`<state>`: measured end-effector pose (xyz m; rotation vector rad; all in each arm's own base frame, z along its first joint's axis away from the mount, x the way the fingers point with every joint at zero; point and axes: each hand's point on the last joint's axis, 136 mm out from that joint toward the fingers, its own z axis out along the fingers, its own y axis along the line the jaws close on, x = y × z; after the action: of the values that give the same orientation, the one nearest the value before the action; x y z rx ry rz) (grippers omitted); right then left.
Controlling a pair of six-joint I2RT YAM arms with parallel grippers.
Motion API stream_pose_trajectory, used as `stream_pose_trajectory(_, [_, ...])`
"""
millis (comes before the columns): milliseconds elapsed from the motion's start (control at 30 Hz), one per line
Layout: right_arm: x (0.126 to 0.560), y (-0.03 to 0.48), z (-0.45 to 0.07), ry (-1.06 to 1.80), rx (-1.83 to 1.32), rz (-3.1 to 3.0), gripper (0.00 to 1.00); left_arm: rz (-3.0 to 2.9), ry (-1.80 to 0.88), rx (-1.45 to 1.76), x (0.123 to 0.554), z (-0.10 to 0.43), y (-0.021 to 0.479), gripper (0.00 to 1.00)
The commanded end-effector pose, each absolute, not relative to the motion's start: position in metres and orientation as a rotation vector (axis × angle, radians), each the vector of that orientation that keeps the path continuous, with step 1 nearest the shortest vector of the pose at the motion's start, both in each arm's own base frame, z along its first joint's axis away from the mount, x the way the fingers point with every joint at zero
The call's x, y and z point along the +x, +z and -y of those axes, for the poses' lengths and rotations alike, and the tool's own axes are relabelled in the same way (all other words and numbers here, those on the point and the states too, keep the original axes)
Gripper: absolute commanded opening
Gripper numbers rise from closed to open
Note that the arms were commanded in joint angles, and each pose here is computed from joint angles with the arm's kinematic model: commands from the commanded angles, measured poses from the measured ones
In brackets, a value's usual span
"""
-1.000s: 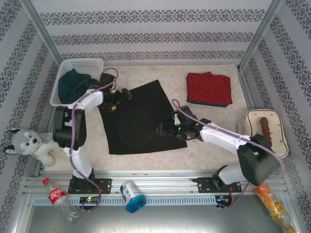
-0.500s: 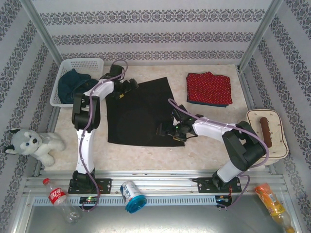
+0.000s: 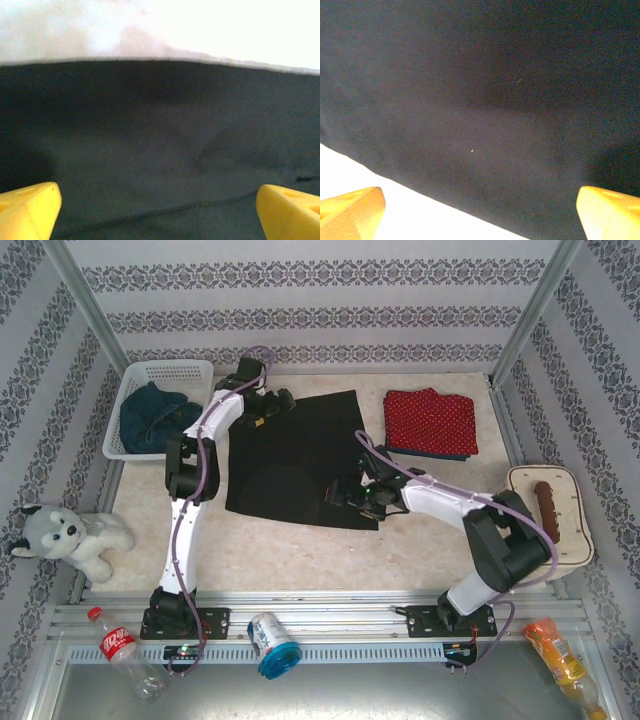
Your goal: Fold and stack the skirts
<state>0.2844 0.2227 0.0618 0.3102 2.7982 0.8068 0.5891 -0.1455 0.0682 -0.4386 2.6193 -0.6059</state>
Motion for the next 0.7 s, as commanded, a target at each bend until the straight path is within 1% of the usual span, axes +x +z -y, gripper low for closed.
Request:
stream_pose_trajectory(0, [0.277,0.076,-0.197,0.764,0.464,-2.746,0.98,-2.557,-0.559,-0.436,0.550,0.139,0.138,1.00])
stream_pose_trajectory(100, [0.266,0.075,-0.181,0.792,0.579,-2.725,0.97,-2.485,-0.568,-0.530,0.505,0.125,0.152,1.00])
stream_pose_trajectory(167, [0.260,0.070,-0.172,0.802,0.662,-2.723,0.95,-2.464,-0.569,-0.592,0.474,0.117,0.152,1.00])
stream_pose_trajectory(233, [0.253,0.064,-0.164,0.800,0.751,-2.717,0.89,-2.460,-0.567,-0.648,0.443,0.109,0.144,1.00])
stream_pose_trajectory(300, [0.249,0.055,-0.157,0.813,0.846,-2.703,0.80,-2.466,-0.558,-0.692,0.413,0.100,0.137,1.00])
stream_pose_trajectory(367, [0.246,0.050,-0.156,0.857,0.919,-2.689,0.76,-2.480,-0.540,-0.740,0.388,0.091,0.129,1.00])
stream_pose_trajectory(500, [0.241,0.041,-0.162,0.930,0.984,-2.706,0.72,-2.455,-0.488,-0.856,0.349,0.071,0.121,1.00])
stream_pose_trajectory(667, [0.242,0.037,-0.165,0.955,1.006,-2.702,0.67,-2.421,-0.434,-1.000,0.319,0.048,0.104,1.00])
